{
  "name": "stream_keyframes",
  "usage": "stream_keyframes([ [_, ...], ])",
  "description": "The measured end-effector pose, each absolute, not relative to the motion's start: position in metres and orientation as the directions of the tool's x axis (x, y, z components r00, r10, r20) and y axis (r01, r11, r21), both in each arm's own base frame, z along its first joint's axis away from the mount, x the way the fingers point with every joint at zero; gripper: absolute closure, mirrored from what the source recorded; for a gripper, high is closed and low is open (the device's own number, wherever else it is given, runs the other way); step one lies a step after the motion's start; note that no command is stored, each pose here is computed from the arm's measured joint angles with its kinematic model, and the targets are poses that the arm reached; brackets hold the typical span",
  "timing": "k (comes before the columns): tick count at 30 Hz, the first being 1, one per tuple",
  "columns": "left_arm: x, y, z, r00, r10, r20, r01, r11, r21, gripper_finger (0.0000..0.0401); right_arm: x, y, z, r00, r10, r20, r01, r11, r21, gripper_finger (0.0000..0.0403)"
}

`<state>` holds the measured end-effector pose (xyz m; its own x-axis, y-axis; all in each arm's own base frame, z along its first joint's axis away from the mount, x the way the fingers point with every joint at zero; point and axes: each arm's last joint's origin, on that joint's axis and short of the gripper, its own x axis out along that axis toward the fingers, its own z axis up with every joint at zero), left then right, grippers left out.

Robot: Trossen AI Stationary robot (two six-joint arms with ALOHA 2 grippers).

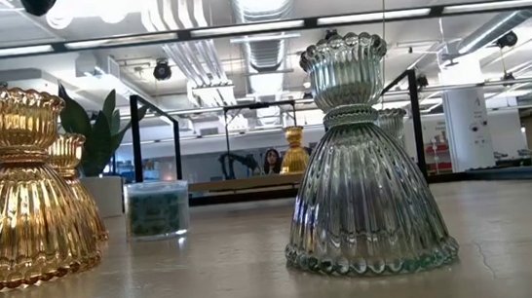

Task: Pick & Place candle stick holders
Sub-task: Put the top green glass candlestick on the shelf

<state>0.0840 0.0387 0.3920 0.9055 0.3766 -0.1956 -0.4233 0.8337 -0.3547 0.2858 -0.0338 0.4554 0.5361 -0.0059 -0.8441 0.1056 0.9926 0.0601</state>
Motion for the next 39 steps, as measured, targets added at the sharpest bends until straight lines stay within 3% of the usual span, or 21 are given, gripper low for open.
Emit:
stream_keyframes([
  [6, 0.089, 0.041, 0.391, 0.904, 0.371, -0.213, -0.424, 0.844, -0.329, 0.0149, 0.282, 0.011, 0.457, 0.533, 0.078, -0.843, 0.065, 0.989, 0.132, 0.0278],
  [12, 0.095, 0.043, 0.389, 0.909, 0.345, -0.234, -0.409, 0.848, -0.338, 0.0149, 0.287, 0.046, 0.432, 0.433, 0.127, -0.893, 0.055, 0.984, 0.167, 0.0294],
  [20, 0.108, 0.043, 0.385, 0.952, 0.151, -0.267, -0.25, 0.888, -0.386, 0.0149, 0.295, 0.073, 0.378, 0.276, 0.115, -0.954, 0.122, 0.981, 0.153, 0.0319],
  [23, 0.114, 0.042, 0.383, 0.958, 0.061, -0.28, -0.177, 0.895, -0.409, 0.0149, 0.3, 0.078, 0.363, 0.306, 0.105, -0.946, 0.117, 0.982, 0.147, 0.0326],
  [32, 0.123, 0.045, 0.38, 0.95, 0.048, -0.307, -0.178, 0.895, -0.41, 0.0149, 0.318, 0.071, 0.31, 0.332, 0.14, -0.933, 0.137, 0.971, 0.195, 0.0328],
  [39, 0.126, 0.046, 0.378, 0.947, 0.047, -0.319, -0.184, 0.891, -0.416, 0.0149, 0.317, 0.057, 0.271, 0.273, 0.157, -0.949, 0.175, 0.962, 0.209, 0.0335],
])
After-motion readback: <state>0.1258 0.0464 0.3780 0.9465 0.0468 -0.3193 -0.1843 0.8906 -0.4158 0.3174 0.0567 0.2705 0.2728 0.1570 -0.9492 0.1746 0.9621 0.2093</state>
